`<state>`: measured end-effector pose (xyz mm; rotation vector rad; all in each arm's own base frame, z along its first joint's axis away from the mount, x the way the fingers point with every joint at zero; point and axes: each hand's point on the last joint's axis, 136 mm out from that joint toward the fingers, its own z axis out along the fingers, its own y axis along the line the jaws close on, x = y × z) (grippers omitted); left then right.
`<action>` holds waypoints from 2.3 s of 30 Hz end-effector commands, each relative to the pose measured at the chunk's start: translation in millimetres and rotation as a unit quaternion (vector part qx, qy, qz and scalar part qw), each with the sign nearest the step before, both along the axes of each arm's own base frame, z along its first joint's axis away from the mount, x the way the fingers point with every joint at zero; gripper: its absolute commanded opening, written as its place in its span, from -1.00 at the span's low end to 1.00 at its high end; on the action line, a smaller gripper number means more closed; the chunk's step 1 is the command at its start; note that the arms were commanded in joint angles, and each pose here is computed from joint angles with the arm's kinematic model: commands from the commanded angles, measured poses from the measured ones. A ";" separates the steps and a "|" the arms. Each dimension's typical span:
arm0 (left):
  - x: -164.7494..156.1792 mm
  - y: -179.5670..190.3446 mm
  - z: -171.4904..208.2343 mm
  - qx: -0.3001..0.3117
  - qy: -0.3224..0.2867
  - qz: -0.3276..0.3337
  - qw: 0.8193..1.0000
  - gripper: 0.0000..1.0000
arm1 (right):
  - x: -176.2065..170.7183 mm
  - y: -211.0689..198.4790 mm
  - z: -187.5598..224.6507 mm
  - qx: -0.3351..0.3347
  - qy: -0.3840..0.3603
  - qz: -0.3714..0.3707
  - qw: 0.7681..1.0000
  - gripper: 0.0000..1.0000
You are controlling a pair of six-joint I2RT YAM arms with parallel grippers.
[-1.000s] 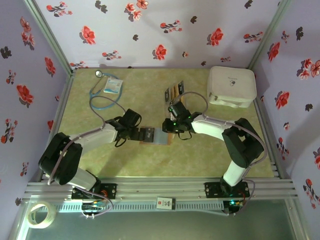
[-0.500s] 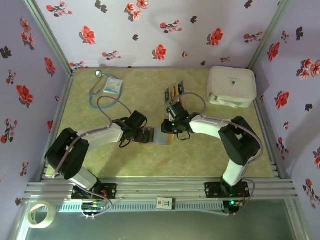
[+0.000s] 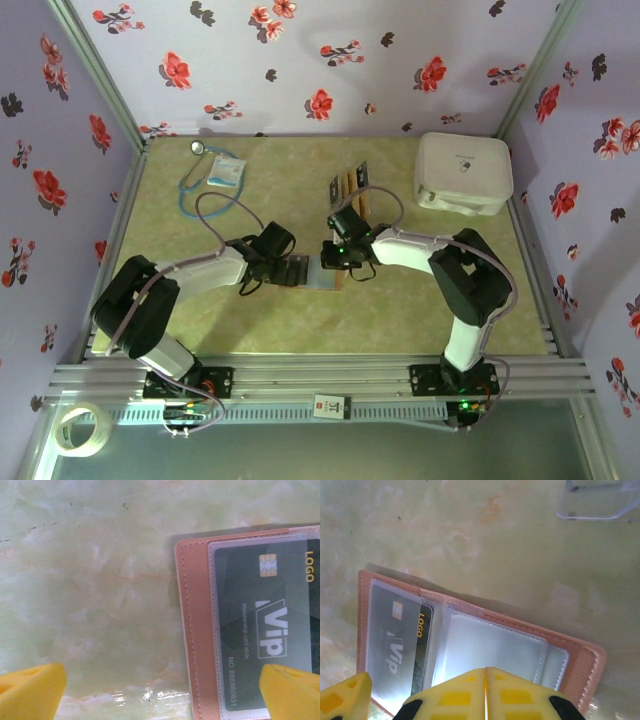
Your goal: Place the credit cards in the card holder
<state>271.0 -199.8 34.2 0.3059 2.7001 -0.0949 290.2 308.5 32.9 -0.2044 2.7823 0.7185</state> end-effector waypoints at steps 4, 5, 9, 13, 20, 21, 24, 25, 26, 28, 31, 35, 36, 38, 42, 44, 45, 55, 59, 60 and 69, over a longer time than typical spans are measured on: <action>6.2 -5.6 4.8 -0.002 -0.011 0.005 1.000 0.99 | -1.6 15.4 -2.6 -0.008 0.000 0.018 1.000 -0.87; 6.3 -5.7 5.1 -0.002 -0.012 0.005 1.000 0.99 | -2.1 17.4 -2.9 -0.007 -0.001 0.020 1.000 -0.87; 6.0 -9.8 10.0 -0.008 -0.017 0.000 1.000 0.99 | -3.5 23.2 -3.5 -0.003 0.001 0.024 1.000 -0.88; 4.7 -15.2 17.1 -0.018 -0.027 -0.007 0.999 0.99 | -4.5 23.0 -3.8 -0.002 0.001 0.024 1.000 -0.88; -0.9 -22.4 22.4 -0.036 -0.040 -0.016 0.998 0.99 | -0.8 14.0 4.3 -0.014 -0.015 0.021 1.000 -0.90; -1.3 -21.7 22.2 -0.036 -0.040 -0.015 0.998 0.99 | 1.9 10.0 9.5 -0.017 -0.023 0.019 0.999 -0.91; -2.5 -20.3 21.5 -0.035 -0.039 -0.015 0.999 0.99 | 8.5 -0.3 22.1 -0.018 -0.031 0.015 0.999 -0.92; -2.8 -20.0 20.9 -0.033 -0.039 -0.016 0.999 0.99 | 9.6 -3.0 25.1 -0.021 -0.033 0.016 0.999 -0.92; -2.9 -20.0 20.2 -0.032 -0.038 -0.016 0.999 0.99 | 10.0 -5.2 26.2 -0.024 -0.034 0.017 0.999 -0.93; -2.4 -19.8 19.6 -0.032 -0.039 -0.015 0.999 0.99 | 9.4 -7.1 24.9 -0.029 -0.031 0.020 0.999 -0.95; -1.6 -20.3 18.3 -0.032 -0.038 -0.013 0.999 0.99 | 8.3 -7.4 18.8 -0.033 -0.025 0.023 0.999 -0.98; -1.4 -20.3 18.1 -0.030 -0.038 -0.013 0.999 0.99 | 8.9 -9.8 11.0 -0.043 -0.022 0.022 0.999 -1.00; -1.6 -20.3 18.0 -0.030 -0.038 -0.014 0.999 0.99 | 8.8 -10.1 9.4 -0.044 -0.021 0.022 0.999 -1.00; -1.6 -20.5 18.7 -0.030 -0.038 -0.015 0.999 0.99 | 9.4 -10.5 7.0 -0.045 -0.019 0.021 0.999 -1.00; -1.2 -20.2 18.6 -0.029 -0.039 -0.014 0.999 0.99 | 10.6 -10.2 2.3 -0.048 -0.017 0.022 0.998 -1.00; -1.3 -20.7 18.8 -0.030 -0.038 -0.015 0.999 0.99 | 9.6 -10.1 -2.6 -0.050 -0.012 0.023 0.998 -1.00; -0.8 -20.8 19.3 -0.030 -0.039 -0.015 0.999 0.99 | 9.2 -9.4 -4.2 -0.049 -0.010 0.023 0.999 -1.00; 2.0 -26.2 20.4 -0.033 -0.042 -0.022 0.998 0.99 | 5.3 7.7 -11.4 -0.023 0.007 0.027 0.999 -1.00; 2.6 -30.8 21.2 -0.037 -0.043 -0.027 0.998 0.99 | 3.8 8.8 -13.9 -0.024 0.008 0.029 0.999 -1.00; 2.8 -31.6 21.6 -0.037 -0.044 -0.028 0.998 0.99 | 3.3 8.4 -14.5 -0.024 0.009 0.028 0.999 -1.00; 2.4 -45.1 23.7 -0.050 -0.053 -0.043 0.996 0.99 | 0.8 6.4 -17.2 -0.026 0.012 0.025 0.999 -1.00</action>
